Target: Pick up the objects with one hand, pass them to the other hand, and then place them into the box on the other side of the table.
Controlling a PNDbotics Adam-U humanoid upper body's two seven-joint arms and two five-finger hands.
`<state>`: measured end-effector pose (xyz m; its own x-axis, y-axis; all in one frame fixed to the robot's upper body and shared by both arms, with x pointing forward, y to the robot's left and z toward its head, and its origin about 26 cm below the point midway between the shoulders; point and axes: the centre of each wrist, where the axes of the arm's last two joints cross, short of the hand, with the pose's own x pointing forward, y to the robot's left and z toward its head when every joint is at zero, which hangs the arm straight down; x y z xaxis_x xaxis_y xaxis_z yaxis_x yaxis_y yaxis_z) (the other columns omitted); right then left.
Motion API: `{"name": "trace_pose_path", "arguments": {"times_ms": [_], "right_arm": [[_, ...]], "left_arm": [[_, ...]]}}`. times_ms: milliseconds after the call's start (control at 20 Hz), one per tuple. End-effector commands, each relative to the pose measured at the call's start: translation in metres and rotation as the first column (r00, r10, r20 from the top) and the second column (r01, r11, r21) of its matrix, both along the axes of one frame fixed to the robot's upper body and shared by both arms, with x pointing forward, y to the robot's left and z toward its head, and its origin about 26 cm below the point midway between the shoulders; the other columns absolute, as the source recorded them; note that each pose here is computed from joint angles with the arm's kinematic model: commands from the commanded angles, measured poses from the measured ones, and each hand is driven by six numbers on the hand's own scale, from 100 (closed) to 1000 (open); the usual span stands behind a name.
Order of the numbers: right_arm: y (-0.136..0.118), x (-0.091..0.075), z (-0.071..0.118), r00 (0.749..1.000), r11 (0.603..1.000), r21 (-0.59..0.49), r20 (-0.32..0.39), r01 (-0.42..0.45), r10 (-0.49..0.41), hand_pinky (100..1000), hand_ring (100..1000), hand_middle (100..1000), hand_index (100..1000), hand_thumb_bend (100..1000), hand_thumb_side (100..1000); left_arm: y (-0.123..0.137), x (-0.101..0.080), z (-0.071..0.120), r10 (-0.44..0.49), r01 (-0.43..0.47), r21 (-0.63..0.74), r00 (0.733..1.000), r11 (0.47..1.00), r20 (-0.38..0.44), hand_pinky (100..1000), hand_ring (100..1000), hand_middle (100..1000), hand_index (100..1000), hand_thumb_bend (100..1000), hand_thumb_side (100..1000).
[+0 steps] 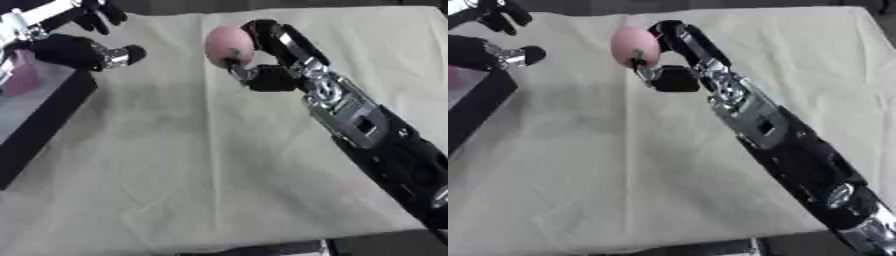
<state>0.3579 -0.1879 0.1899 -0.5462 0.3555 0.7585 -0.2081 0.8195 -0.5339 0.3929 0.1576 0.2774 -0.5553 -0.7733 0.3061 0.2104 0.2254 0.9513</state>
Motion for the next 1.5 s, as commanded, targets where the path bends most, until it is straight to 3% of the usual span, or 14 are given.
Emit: {"name": "trace_pose_path", "arguments": {"times_ms": [50,1100,1500], "right_arm": [[0.000,-0.003,0.011,0.999,1.000,0.003,0.036,-0.005,0.005,785,640,653,570,193,100],[0.018,-0.007,0.011,0.996,0.995,-0.057,0.027,-0.086,0.088,783,637,658,567,212,100],[0.025,-0.011,0.014,0.992,0.991,-0.055,0.027,-0.122,0.124,782,636,658,567,211,100]], "left_arm": [[-0.006,0.001,0.009,-0.011,0.010,0.033,0.999,0.999,0.049,813,736,738,811,560,468],[-0.038,0.002,0.002,-0.079,0.076,0.038,0.993,0.996,0.084,812,735,737,811,545,419],[-0.047,0.004,-0.004,-0.106,0.102,0.048,0.990,0.994,0.091,812,737,744,816,577,392]]}}
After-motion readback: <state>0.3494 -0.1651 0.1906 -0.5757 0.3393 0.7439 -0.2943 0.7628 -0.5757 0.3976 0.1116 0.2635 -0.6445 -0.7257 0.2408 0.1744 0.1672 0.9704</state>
